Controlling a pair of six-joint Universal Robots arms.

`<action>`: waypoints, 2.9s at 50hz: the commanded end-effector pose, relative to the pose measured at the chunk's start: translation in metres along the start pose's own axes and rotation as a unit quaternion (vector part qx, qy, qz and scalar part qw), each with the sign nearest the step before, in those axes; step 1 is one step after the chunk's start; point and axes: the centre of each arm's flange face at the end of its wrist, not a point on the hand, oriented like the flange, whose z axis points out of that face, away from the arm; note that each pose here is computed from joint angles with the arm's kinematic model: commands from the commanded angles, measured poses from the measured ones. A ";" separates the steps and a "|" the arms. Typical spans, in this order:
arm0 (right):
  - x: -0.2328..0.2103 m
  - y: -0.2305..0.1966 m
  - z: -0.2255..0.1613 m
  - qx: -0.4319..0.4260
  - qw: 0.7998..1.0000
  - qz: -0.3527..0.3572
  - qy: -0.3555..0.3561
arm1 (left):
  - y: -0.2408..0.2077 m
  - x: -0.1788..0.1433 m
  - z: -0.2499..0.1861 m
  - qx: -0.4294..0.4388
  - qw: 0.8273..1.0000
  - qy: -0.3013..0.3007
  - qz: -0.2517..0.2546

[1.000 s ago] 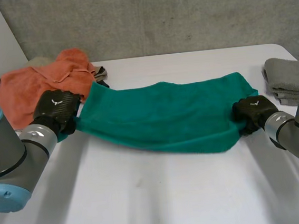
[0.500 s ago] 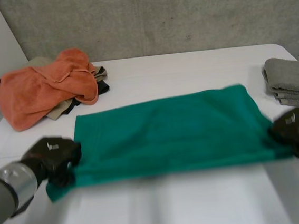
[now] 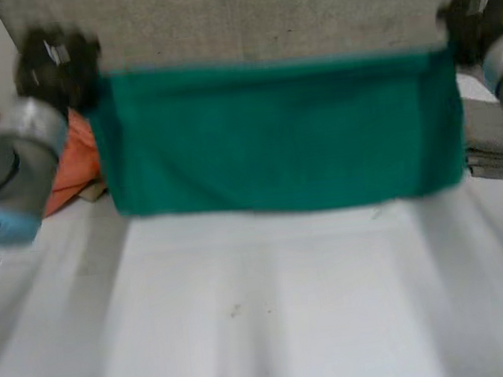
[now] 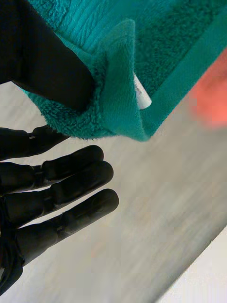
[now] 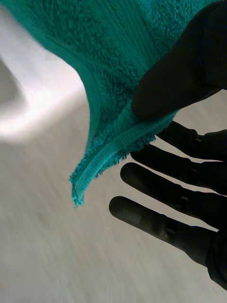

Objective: Fold the laundry.

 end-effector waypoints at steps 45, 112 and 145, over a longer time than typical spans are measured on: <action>-0.033 0.100 -0.166 -0.353 0.879 -0.145 -0.286 | 0.049 0.028 -0.198 -0.378 0.893 0.239 0.061; -0.083 0.138 -0.125 -0.223 0.949 0.065 -0.215 | 0.154 0.099 -0.032 -0.170 0.973 0.155 0.035; -0.015 0.190 -0.097 -0.264 0.952 -0.149 -0.045 | 0.098 0.051 -0.041 -0.179 0.981 0.064 0.029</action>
